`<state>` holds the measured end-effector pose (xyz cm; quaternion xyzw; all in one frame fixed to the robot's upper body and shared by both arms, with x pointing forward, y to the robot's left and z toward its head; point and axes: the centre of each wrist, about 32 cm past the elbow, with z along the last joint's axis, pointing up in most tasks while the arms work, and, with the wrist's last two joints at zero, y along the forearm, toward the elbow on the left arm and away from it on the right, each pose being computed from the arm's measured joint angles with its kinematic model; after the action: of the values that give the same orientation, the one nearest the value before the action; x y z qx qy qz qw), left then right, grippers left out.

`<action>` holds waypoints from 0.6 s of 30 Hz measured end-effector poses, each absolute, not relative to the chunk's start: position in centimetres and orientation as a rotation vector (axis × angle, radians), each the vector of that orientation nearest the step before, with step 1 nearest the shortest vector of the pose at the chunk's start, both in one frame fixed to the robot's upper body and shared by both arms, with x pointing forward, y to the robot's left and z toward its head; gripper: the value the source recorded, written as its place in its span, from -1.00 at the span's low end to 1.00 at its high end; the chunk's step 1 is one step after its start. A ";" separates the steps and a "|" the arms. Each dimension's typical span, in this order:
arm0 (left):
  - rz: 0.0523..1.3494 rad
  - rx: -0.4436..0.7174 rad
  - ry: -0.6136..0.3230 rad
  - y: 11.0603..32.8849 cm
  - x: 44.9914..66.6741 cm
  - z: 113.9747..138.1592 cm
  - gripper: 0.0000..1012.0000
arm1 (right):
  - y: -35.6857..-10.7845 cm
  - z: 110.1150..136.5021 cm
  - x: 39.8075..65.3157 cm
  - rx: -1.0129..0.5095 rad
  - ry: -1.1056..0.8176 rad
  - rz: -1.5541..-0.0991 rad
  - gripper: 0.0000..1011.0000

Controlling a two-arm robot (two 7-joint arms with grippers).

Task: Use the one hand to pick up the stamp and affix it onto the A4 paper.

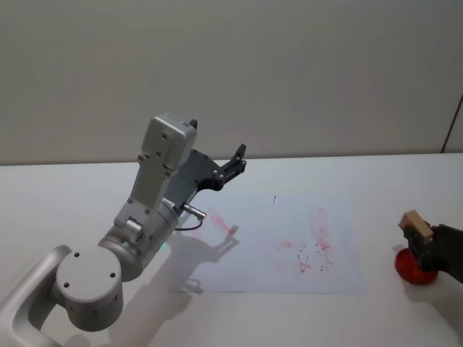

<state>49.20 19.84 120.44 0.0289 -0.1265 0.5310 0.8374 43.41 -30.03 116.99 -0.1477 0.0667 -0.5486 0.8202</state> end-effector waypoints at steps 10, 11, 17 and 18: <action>1.124 0.061 -0.268 19.8 49.2 120.4 0.98 | -30.4 116.5 42.8 -0.354 0.158 -1.184 -0.57; 1.124 0.061 -0.268 19.8 49.2 120.4 0.98 | -30.4 116.5 42.7 -0.356 0.159 -1.185 -0.57; 1.124 0.061 -0.268 19.8 49.2 120.4 0.98 | -30.4 116.3 42.5 -0.372 0.163 -1.185 -0.57; 1.124 0.061 -0.268 19.8 49.2 120.4 0.98 | -30.5 116.2 42.5 -0.377 0.164 -1.185 -0.57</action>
<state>49.20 19.84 120.44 0.0289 -0.1265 0.5310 0.8374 42.48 -30.47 116.22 -0.1762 0.0767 -0.5545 0.8097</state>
